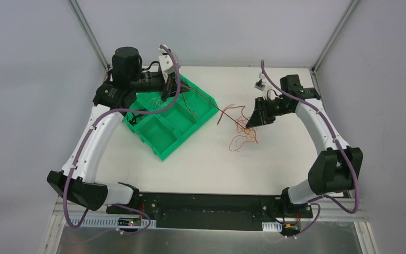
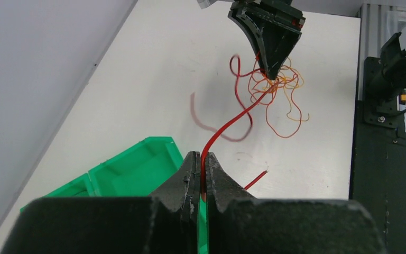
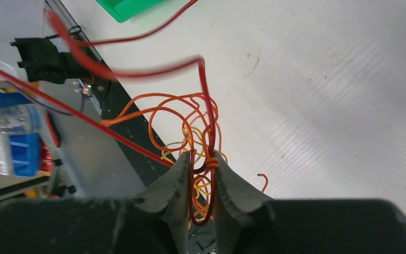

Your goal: Untangle the cables

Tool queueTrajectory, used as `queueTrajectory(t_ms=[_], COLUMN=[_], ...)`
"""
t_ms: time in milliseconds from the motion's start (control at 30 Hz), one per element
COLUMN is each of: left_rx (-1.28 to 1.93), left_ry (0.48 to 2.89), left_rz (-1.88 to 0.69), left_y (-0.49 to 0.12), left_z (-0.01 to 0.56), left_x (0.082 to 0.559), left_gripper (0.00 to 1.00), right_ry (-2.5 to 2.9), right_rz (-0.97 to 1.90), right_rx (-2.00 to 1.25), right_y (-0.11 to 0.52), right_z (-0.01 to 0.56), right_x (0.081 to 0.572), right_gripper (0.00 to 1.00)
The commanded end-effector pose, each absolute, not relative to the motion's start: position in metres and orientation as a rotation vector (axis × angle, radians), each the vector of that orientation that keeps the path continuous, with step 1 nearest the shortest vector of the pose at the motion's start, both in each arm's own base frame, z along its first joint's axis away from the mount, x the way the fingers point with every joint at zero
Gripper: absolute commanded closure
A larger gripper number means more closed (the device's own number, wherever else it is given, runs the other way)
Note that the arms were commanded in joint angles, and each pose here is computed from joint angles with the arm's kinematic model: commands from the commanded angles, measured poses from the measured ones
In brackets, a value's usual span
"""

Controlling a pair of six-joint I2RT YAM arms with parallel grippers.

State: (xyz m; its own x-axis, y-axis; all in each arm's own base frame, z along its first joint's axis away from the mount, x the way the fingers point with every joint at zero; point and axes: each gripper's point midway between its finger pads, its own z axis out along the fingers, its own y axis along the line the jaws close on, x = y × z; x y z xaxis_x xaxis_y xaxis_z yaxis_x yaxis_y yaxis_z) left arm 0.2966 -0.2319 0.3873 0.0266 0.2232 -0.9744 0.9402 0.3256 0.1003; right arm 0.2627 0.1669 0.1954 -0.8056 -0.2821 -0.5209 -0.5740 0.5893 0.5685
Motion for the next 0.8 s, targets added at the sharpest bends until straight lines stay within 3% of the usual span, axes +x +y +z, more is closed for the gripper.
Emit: queueTrajectory(t_ms=[0, 200, 433, 600, 700, 767], left_rx=[1.111, 1.064, 0.929, 0.883, 0.840, 0.818], left_ry=[1.318, 1.357, 1.285, 1.191, 1.169, 1.152], left_rz=[-0.669, -0.606, -0.598, -0.578, -0.581, -0.589], left_y=[-0.215, -0.208, -0.205, -0.203, -0.201, -0.201], left_z=[0.426, 0.427, 0.506, 0.559, 0.579, 0.592], left_x=[0.295, 0.306, 0.311, 0.308, 0.309, 0.308], left_gripper=[1.00, 1.00, 1.00, 1.00, 1.00, 1.00], right_ry=[2.571, 2.539, 2.683, 2.724, 2.754, 2.789], right_rz=[1.221, 1.287, 1.089, 1.106, 1.066, 0.987], right_rx=[-0.486, -0.422, -0.205, -0.027, -0.005, -0.006], right_y=[0.155, 0.157, 0.098, 0.071, 0.060, 0.049], right_z=[0.208, 0.223, 0.164, 0.144, 0.129, 0.115], right_x=[0.256, 0.252, 0.274, 0.286, 0.288, 0.289], right_gripper=[0.79, 0.74, 0.73, 0.63, 0.73, 0.86])
